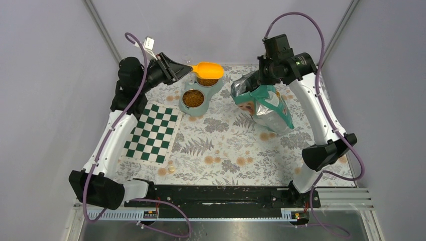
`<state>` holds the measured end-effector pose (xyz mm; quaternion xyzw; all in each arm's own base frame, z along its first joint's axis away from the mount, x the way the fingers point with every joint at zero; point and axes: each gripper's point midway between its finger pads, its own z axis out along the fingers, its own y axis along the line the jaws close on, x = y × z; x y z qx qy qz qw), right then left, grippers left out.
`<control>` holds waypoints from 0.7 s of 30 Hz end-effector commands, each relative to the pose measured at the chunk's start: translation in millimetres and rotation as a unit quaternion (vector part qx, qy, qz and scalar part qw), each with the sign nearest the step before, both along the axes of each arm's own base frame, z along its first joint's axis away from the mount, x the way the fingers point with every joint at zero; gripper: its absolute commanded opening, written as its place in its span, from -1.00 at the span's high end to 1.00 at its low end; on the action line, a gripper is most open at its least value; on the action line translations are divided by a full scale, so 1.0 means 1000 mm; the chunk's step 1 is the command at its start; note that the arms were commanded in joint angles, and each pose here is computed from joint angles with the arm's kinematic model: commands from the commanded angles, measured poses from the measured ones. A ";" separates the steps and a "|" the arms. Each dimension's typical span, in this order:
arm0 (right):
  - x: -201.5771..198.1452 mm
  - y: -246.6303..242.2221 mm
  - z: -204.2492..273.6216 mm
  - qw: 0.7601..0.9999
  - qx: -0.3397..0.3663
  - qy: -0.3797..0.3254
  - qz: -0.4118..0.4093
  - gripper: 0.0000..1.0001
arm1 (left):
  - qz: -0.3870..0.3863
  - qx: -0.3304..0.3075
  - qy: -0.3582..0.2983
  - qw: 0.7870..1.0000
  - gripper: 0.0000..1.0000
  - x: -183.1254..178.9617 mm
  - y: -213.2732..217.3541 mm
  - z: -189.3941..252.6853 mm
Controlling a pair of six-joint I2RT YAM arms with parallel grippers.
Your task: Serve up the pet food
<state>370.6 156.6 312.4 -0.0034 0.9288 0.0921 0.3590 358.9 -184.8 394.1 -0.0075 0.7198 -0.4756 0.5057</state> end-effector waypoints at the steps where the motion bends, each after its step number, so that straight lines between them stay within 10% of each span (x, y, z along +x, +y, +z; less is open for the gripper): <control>1: 0.005 0.015 0.054 0.996 -0.008 -0.085 0.025 1.00 | -0.086 -0.077 -0.064 0.991 1.00 -0.030 -0.030 0.078; 21: 0.005 0.042 0.044 0.992 -0.071 -0.083 0.056 1.00 | -0.114 0.001 0.104 0.988 1.00 -0.005 -0.120 -0.005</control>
